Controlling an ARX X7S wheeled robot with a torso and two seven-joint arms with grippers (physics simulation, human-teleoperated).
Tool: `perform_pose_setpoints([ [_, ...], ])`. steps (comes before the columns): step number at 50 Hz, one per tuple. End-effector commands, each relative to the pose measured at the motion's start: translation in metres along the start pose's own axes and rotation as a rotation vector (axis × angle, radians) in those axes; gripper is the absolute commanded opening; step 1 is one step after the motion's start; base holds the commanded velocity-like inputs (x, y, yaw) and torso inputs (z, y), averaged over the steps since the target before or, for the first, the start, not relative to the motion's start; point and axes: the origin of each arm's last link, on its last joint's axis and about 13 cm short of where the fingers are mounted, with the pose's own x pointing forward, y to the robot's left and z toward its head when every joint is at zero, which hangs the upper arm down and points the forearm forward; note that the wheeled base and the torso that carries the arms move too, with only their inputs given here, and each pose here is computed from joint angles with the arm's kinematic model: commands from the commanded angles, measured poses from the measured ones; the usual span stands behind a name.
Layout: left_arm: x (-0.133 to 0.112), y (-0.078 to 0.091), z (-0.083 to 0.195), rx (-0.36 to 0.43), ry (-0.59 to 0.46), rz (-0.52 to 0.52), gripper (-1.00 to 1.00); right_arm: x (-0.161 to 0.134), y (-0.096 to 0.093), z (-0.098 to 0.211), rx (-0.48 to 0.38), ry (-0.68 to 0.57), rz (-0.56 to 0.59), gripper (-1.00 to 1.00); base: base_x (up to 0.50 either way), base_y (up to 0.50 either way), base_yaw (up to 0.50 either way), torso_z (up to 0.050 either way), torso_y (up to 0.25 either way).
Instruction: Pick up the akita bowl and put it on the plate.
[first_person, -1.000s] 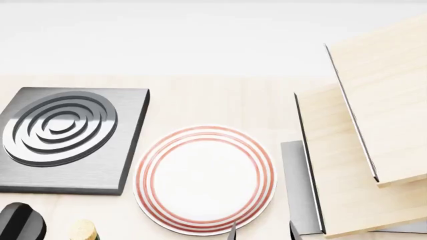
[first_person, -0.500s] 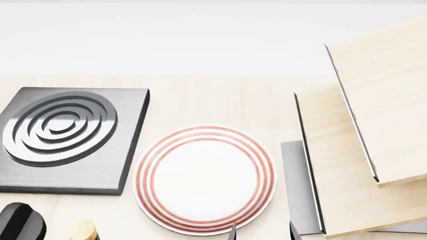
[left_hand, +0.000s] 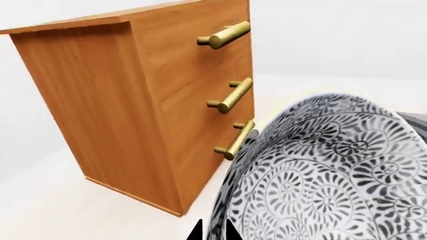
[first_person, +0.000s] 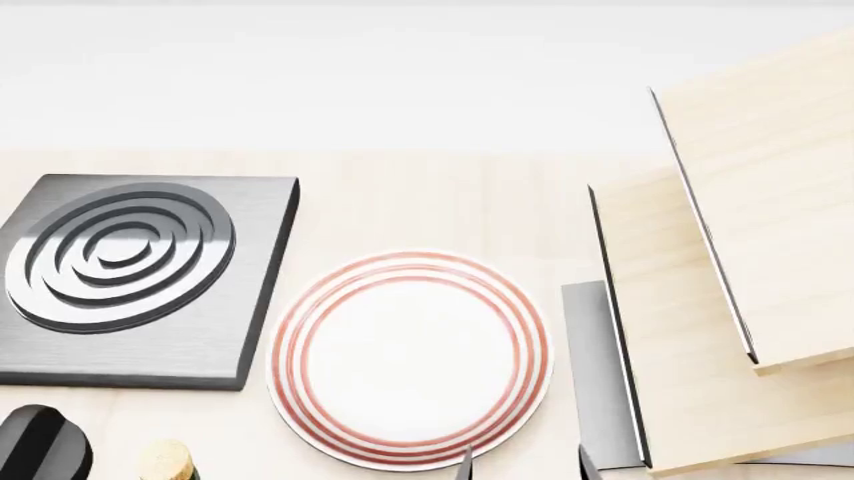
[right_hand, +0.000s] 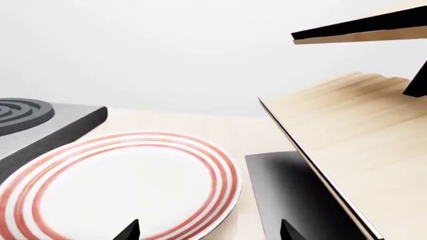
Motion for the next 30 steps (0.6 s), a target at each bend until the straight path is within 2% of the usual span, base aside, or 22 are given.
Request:
perform_pose_setpoints([
  [1, 0.0, 0.001, 0.022, -0.068, -0.163, 0.039, -1.0, 0.0, 0.001, -0.001, -0.001, 0.001, 0.005, 1.0, 0.0, 0.0, 0.0, 0.0, 0.0],
  [3, 0.002, 0.0, 0.024, -0.081, -0.196, 0.045, -1.0, 0.0, 0.001, -0.002, -0.002, 0.003, 0.006, 1.0, 0.0, 0.0, 0.0, 0.0, 0.0],
  [5, 0.003, -0.001, 0.025, -0.083, -0.182, 0.037, -1.0, 0.0, 0.001, -0.001, -0.002, 0.001, 0.006, 1.0, 0.0, 0.0, 0.0, 0.0, 0.0],
  [11, 0.006, -0.004, 0.035, -0.125, -0.27, 0.042, -1.0, 0.0, 0.001, -0.001, -0.002, 0.003, 0.006, 1.0, 0.0, 0.0, 0.0, 0.0, 0.0],
  [18, 0.015, -0.014, 0.044, -0.155, -0.289, 0.014, -1.0, 0.0, 0.002, 0.0, -0.003, 0.001, 0.01, 1.0, 0.0, 0.0, 0.0, 0.0, 0.0],
  [25, 0.023, -0.022, 0.06, -0.251, -0.393, -0.005, -1.0, 0.0, 0.001, -0.001, -0.003, 0.002, 0.009, 1.0, 0.0, 0.0, 0.0, 0.0, 0.0],
  [30, 0.03, -0.028, 0.068, -0.306, -0.414, -0.033, -1.0, 0.001, 0.001, -0.002, -0.002, 0.006, 0.008, 1.0, 0.0, 0.0, 0.0, 0.0, 0.0],
])
